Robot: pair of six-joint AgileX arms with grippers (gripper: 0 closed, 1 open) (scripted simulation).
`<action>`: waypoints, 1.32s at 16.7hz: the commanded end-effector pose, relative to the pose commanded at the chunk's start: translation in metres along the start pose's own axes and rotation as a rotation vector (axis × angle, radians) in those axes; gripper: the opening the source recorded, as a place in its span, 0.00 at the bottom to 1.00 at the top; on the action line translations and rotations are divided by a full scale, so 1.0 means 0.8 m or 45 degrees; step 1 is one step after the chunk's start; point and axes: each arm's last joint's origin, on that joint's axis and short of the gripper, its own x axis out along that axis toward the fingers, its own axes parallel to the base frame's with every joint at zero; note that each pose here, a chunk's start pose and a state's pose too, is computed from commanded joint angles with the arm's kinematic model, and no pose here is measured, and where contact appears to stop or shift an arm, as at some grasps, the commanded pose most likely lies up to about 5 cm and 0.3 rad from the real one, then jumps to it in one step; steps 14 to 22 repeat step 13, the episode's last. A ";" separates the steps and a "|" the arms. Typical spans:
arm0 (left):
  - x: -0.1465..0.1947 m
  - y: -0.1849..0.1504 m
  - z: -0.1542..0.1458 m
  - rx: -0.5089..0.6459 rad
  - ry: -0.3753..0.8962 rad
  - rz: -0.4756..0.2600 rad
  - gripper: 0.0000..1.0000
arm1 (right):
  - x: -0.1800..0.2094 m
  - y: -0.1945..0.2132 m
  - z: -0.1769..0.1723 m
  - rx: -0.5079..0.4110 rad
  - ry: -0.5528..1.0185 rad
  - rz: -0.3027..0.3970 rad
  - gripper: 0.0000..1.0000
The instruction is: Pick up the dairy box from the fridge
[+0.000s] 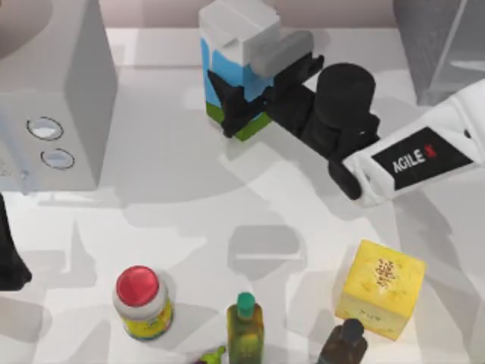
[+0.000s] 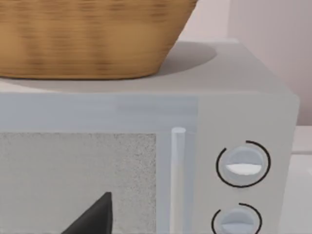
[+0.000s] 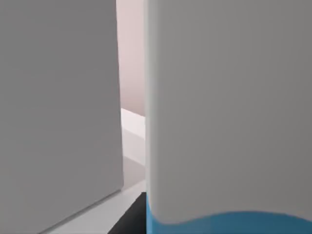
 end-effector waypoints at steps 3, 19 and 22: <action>0.000 0.000 0.000 0.000 0.000 0.000 1.00 | 0.000 0.000 0.000 0.000 0.000 0.000 0.68; 0.000 0.000 0.000 0.000 0.000 0.000 1.00 | 0.000 0.000 0.000 0.000 0.000 0.000 1.00; 0.000 0.000 0.000 0.000 0.000 0.000 1.00 | 0.000 0.000 0.000 0.000 0.000 0.000 1.00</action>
